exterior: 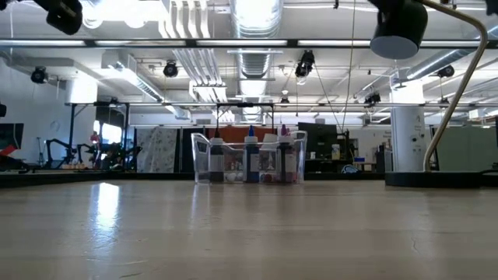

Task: Pick & Place food coloring
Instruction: Return to Home Position

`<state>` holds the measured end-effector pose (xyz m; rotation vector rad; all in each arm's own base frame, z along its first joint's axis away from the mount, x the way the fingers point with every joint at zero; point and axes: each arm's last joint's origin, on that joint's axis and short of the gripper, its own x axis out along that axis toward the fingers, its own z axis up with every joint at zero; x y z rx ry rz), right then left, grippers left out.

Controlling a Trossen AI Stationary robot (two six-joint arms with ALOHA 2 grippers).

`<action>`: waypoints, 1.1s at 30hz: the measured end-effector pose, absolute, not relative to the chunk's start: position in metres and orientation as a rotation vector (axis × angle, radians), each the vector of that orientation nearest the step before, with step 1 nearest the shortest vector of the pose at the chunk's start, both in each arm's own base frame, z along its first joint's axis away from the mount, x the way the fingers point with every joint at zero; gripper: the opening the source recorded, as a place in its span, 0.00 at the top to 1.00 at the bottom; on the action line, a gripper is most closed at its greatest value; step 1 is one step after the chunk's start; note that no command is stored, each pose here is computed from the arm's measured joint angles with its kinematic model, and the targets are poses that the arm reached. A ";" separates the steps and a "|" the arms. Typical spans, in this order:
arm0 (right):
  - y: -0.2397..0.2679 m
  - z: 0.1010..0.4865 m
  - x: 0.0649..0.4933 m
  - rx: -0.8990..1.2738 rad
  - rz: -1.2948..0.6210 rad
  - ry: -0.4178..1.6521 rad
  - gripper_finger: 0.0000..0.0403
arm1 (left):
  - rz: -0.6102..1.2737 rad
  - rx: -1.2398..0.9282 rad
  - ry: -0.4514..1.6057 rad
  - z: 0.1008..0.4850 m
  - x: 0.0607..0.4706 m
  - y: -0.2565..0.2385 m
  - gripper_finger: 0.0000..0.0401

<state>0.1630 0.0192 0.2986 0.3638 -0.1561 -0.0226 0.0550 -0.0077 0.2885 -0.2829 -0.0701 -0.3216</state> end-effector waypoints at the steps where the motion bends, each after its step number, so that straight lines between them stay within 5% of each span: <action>1: 0.018 0.292 0.158 0.364 -0.024 -0.154 0.50 | -0.316 -0.282 -0.067 0.287 0.052 -0.008 0.59; 15: 0.010 0.249 0.103 0.387 -0.007 -0.296 0.50 | -0.319 -0.448 -0.024 0.283 0.046 -0.008 0.59; 33: 0.009 0.175 0.101 0.355 -0.041 -0.094 0.50 | -0.299 -0.477 0.125 0.228 0.068 -0.008 0.59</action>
